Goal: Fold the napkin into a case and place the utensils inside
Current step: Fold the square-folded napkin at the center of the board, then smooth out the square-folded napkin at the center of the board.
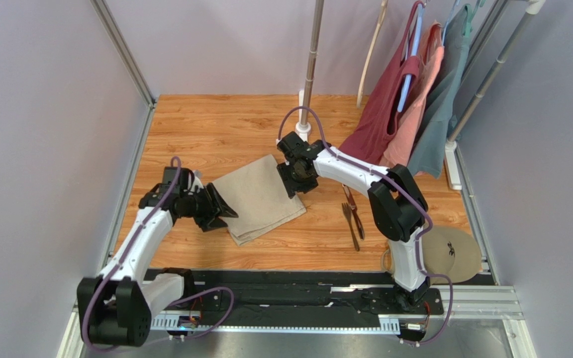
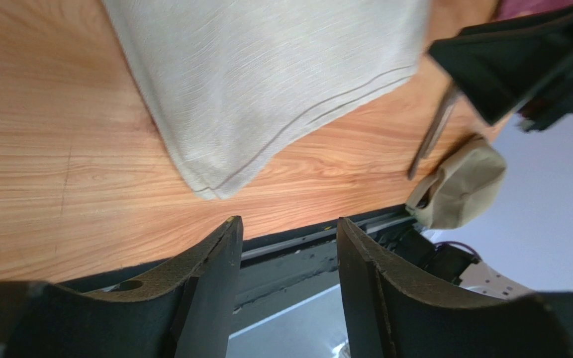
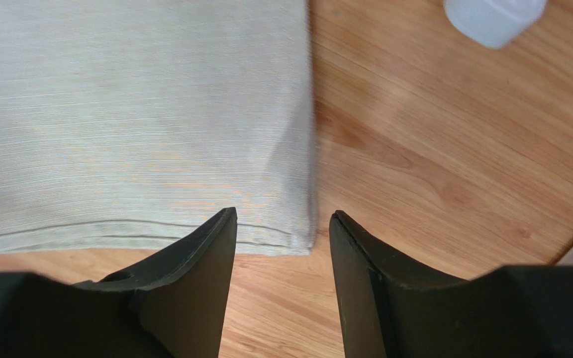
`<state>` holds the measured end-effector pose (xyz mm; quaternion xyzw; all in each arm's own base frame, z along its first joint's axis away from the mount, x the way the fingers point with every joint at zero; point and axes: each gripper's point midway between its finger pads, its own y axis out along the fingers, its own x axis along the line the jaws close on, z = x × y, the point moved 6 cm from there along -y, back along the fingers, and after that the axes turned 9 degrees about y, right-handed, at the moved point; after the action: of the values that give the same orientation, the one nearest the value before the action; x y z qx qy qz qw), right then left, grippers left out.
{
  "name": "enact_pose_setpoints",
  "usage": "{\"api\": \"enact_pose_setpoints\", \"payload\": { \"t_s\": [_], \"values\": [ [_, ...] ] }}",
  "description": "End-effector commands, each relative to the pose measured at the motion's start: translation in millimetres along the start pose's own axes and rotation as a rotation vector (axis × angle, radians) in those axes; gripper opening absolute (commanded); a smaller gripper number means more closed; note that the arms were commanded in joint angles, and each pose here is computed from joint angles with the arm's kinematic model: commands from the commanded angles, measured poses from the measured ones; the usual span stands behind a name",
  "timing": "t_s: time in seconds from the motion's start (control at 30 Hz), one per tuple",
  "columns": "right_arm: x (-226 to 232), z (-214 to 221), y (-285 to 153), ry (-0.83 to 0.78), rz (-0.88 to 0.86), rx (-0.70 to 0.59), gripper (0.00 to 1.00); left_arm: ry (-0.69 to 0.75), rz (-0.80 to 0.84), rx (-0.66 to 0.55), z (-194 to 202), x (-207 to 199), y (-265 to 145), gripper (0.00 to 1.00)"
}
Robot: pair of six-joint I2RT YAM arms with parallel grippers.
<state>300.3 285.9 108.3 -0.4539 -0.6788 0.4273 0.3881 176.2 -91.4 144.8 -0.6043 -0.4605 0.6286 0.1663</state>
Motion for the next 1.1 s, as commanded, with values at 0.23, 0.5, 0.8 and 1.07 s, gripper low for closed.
{"api": "enact_pose_setpoints", "payload": {
  "t_s": [0.23, 0.5, 0.8, 1.07],
  "values": [
    [143.5, -11.7, -60.4, -0.081, -0.724, -0.046, 0.59, -0.111, -0.035, -0.26, -90.3, 18.4, -38.8, 0.52],
    [167.9, 14.2, -38.8, -0.311, -0.649, -0.071, 0.6, -0.231, -0.045, -0.243, -141.4, 54.1, -10.2, 0.05],
    [177.3, 27.2, -16.7, -0.451, -0.534, -0.071, 0.61, -0.372, -0.06, -0.19, -173.8, 82.7, 23.7, 0.0],
    [180.0, 25.9, -15.8, -0.445, -0.53, -0.089, 0.61, -0.422, -0.021, -0.171, -182.0, 88.2, 39.9, 0.0]
  ]
}}
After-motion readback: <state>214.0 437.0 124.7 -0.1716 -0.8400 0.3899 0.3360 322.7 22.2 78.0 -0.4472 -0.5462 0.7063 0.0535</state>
